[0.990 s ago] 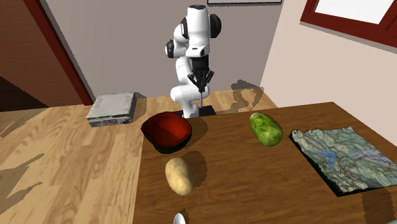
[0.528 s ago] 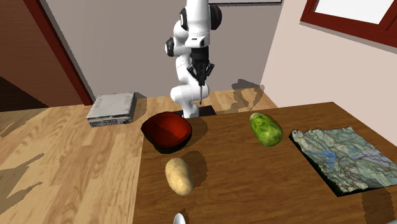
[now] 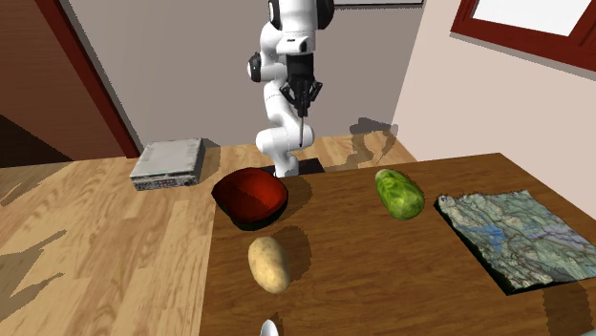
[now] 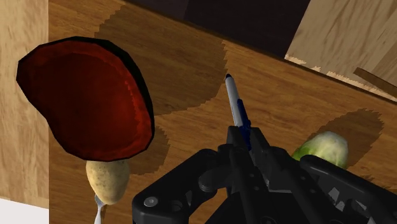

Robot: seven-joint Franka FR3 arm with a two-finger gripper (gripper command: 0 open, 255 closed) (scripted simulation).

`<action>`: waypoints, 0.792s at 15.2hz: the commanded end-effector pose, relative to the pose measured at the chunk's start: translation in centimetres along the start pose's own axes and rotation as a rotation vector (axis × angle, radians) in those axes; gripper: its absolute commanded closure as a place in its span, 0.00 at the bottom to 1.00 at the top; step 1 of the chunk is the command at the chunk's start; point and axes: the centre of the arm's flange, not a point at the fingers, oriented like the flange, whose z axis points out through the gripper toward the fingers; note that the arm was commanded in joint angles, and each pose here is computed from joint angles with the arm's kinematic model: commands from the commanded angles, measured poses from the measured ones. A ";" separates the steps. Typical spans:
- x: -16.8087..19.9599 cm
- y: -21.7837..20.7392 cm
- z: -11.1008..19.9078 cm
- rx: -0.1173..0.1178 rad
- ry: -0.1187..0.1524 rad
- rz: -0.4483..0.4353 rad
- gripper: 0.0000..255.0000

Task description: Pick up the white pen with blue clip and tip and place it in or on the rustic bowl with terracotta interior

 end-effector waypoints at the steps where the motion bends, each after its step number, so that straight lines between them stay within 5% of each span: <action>1: 0.2 -0.2 -1.1 0.000 0.000 0.000 1.00; 5: 0.5 -0.1 -2.7 0.000 0.000 0.000 1.00; 12: 4.4 8.1 -4.4 0.000 0.000 0.000 1.00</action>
